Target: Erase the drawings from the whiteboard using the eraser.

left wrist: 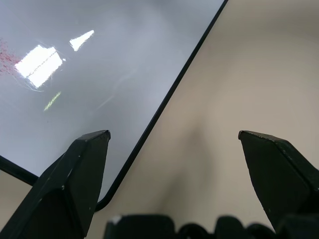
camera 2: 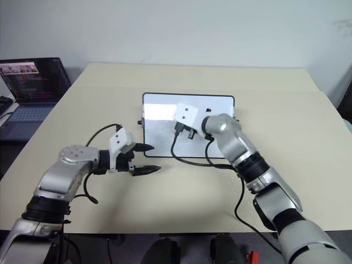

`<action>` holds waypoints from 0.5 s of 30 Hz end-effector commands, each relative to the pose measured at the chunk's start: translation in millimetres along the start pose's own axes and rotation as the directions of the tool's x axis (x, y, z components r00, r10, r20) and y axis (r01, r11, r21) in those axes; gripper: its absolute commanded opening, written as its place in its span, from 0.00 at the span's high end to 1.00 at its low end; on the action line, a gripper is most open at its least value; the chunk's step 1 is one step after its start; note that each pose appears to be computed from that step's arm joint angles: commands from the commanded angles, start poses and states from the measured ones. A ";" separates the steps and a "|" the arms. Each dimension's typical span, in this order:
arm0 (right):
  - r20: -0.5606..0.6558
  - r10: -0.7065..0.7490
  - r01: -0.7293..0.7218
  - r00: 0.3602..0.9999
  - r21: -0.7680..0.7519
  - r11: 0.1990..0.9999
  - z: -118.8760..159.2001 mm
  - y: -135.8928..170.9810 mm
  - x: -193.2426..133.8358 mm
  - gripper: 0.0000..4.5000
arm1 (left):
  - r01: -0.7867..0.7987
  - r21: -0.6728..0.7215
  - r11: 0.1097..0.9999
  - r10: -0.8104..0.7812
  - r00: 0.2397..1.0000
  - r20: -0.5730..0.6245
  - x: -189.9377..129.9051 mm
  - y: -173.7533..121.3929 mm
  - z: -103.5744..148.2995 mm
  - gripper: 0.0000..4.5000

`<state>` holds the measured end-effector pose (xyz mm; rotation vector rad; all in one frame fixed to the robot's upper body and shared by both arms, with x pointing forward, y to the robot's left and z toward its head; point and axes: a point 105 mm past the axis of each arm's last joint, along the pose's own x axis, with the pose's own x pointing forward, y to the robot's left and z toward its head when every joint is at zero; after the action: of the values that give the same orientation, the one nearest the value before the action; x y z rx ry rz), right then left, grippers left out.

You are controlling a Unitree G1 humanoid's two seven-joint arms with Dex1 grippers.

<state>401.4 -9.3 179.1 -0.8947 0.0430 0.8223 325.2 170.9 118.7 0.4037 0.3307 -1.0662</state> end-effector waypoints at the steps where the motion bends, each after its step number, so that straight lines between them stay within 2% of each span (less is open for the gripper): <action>1: -0.080 0.046 -0.045 0.996 0.015 0.999 -24.0 5.9 -5.8 0.74 | -0.004 0.033 0.999 0.003 0.999 0.033 -1.5 2.1 12.5 0.00; 4: -0.114 0.124 -0.124 0.986 0.011 0.992 -34.3 21.7 -9.4 0.74 | 0.001 0.036 0.999 -0.002 0.999 0.035 -1.3 1.8 13.5 0.00; 7: -0.117 0.120 -0.120 0.986 0.008 0.993 -34.8 21.5 -9.9 0.74 | 0.003 0.039 0.999 -0.005 0.999 0.037 -0.9 2.0 14.8 0.00; 12: -0.071 -0.063 0.064 0.995 0.003 0.998 -21.1 -14.5 -7.4 0.74 | 0.009 0.041 0.999 -0.011 0.999 0.039 0.3 1.4 15.8 0.00; 15: -0.081 -0.076 0.077 0.994 0.008 0.997 -24.3 -19.9 -8.1 0.74 | 0.010 0.040 0.999 -0.012 0.999 0.039 0.3 1.3 15.7 0.00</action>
<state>405.3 -19.9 177.8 -0.9033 0.0599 0.7972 326.7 165.3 122.3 0.3996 0.3119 -1.0829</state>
